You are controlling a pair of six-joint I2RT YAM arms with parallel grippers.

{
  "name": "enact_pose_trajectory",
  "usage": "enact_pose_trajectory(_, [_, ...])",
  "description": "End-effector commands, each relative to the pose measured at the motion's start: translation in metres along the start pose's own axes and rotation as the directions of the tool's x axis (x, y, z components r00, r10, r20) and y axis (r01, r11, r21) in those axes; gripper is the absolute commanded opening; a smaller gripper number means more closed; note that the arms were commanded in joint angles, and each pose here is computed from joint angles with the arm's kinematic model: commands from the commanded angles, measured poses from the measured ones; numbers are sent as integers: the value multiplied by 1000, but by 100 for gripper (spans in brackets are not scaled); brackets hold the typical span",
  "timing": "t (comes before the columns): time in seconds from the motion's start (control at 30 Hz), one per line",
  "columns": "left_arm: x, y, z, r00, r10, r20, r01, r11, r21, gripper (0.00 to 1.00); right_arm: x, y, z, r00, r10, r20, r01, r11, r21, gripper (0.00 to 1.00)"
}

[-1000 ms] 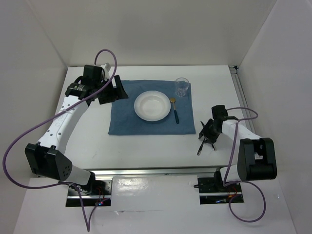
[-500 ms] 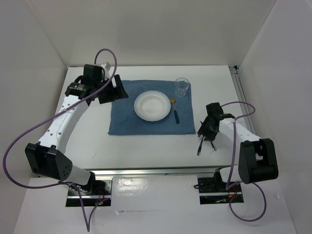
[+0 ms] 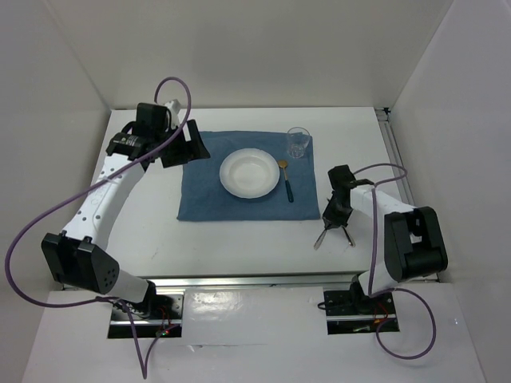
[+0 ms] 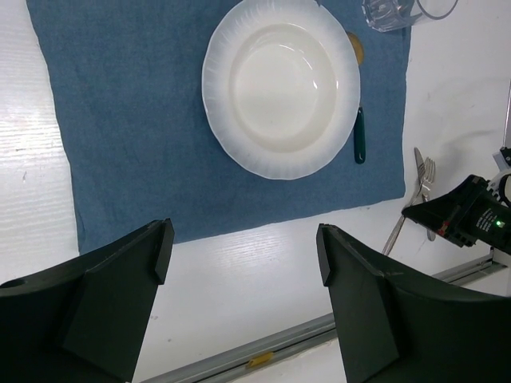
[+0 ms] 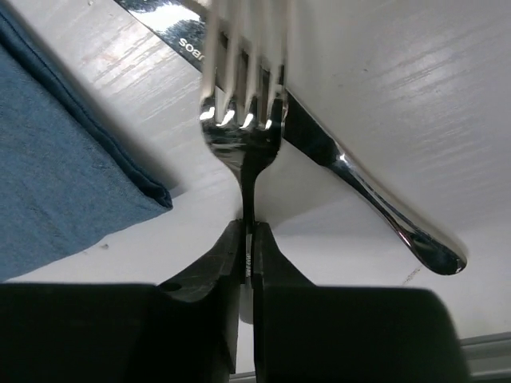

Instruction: Set the dinner table for one person

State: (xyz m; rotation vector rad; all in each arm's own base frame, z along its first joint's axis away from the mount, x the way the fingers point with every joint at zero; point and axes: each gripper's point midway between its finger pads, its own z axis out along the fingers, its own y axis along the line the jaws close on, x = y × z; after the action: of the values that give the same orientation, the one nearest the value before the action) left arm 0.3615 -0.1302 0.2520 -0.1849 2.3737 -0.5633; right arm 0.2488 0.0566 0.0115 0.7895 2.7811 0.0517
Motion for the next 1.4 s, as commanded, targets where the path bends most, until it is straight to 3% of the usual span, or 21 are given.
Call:
enact_pose_trajectory(0.0, [-15,-8,-8,999,30,45,-31,999,10,91,-25,10,-17,994,3,107,-4,1000,6,3])
enact_pose_trajectory(0.13, [-25,-20,-21,998,44,54,-46,998,41,91,-48,38,-62,972,-119,201,142,984,-105,0])
enact_pose_trajectory(0.27, [-65,-36,-57,988,50,145,-60,996,65,91,-65,66,-113,938,-216,270,266,950,-165,0])
enact_pose_trajectory(0.4, [-82,-47,-80,979,69,194,-87,993,85,92,-56,141,-159,891,-309,332,414,852,-319,0])
enact_pose_trajectory(0.63, [-88,-45,-112,960,23,280,-39,998,50,92,-5,290,-189,824,-421,380,567,629,-532,0])
enact_pose_trajectory(0.73, [-85,-37,-120,952,-12,307,7,1000,18,92,11,348,-185,794,-452,406,607,566,-558,0])
enact_pose_trajectory(0.77, [-83,-34,-121,951,-25,309,24,1000,8,92,18,364,-158,782,-489,385,621,567,-541,0])
enact_pose_trajectory(0.8, [-81,-31,-120,949,-39,314,41,999,0,92,19,386,-176,772,-475,423,635,530,-563,0])
enact_pose_trajectory(0.9, [-77,-29,-127,940,-67,334,70,998,1,92,31,427,-159,750,-498,436,659,502,-560,0])
enact_pose_trajectory(0.97, [-76,-27,-133,933,-75,351,82,997,-6,91,34,441,-128,757,-513,404,649,523,-552,0])
enact_pose_trajectory(1.07, [-73,-27,-138,930,-83,358,89,996,1,91,34,461,-125,782,-467,413,619,507,-600,0])
enact_pose_trajectory(1.2, [-66,-24,-133,938,-85,335,91,996,-1,91,37,466,-87,829,-451,330,548,537,-642,0])
enact_pose_trajectory(1.37, [-59,-21,-131,941,-86,328,93,996,-5,91,44,467,-61,835,-461,300,534,551,-641,0])
